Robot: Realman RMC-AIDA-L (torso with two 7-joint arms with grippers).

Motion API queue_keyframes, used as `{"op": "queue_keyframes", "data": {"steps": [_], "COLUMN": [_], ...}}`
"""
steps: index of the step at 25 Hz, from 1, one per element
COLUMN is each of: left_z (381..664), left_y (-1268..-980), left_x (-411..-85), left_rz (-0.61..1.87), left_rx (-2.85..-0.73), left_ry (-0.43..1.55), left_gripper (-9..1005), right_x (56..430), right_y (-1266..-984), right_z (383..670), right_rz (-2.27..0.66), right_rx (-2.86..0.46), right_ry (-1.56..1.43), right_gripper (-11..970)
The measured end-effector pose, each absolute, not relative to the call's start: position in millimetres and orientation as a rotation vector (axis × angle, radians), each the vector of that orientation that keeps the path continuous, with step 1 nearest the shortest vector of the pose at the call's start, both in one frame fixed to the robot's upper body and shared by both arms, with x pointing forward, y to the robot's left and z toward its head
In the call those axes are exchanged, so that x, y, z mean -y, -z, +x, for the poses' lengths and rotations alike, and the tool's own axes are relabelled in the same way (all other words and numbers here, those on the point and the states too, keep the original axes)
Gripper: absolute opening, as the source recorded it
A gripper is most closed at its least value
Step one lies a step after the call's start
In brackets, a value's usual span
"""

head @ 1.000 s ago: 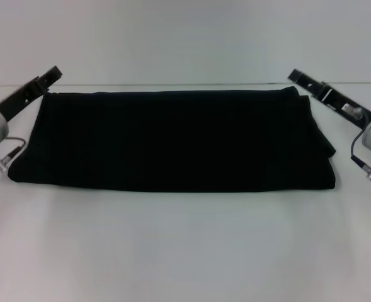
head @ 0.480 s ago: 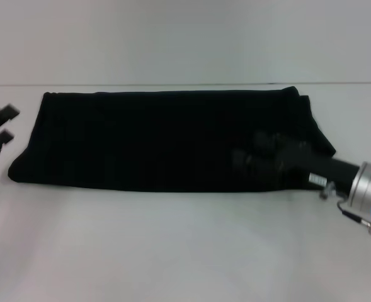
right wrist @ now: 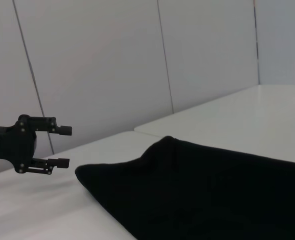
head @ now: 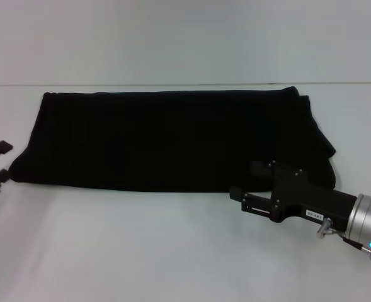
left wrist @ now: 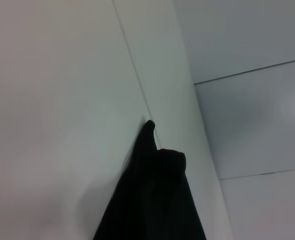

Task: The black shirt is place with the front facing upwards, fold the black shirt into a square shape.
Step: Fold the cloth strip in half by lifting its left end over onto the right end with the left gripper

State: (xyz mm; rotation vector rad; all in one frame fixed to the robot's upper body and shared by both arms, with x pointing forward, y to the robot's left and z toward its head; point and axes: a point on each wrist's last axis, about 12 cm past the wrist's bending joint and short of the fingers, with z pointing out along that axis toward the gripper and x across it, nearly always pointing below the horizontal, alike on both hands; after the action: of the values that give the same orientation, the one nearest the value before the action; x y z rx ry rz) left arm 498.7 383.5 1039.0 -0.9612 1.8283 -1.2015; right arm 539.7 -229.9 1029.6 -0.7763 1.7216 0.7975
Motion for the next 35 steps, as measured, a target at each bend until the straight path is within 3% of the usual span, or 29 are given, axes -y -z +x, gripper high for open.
{"op": "queue_keyframes", "data": {"steps": [8, 17, 35], "left_z": [504.9, 502.3, 523.3], "left_y": [-1028.5, -1022.1, -1020.5], "left_x": [-368.9, -372.6, -369.1], "left_rz": [-1.017, -1.077, -1.108], "left_rx": [-1.878, -1.886, -1.899], "left_ry": [1.245, 1.199, 1.117], "left_gripper": [707, 697, 676], "right_x": [232.4, 233.8, 234.1], "right_y": [-1026.6, -1026.6, -1028.3], "right_z": [537.3, 536.9, 537.2], "right_rz": [-0.77, -0.769, -0.765], "right_rx": [-1.726, -1.727, -1.72], "right_ry": [-0.779, -0.775, -0.784], "right_gripper": [837, 837, 838]}}
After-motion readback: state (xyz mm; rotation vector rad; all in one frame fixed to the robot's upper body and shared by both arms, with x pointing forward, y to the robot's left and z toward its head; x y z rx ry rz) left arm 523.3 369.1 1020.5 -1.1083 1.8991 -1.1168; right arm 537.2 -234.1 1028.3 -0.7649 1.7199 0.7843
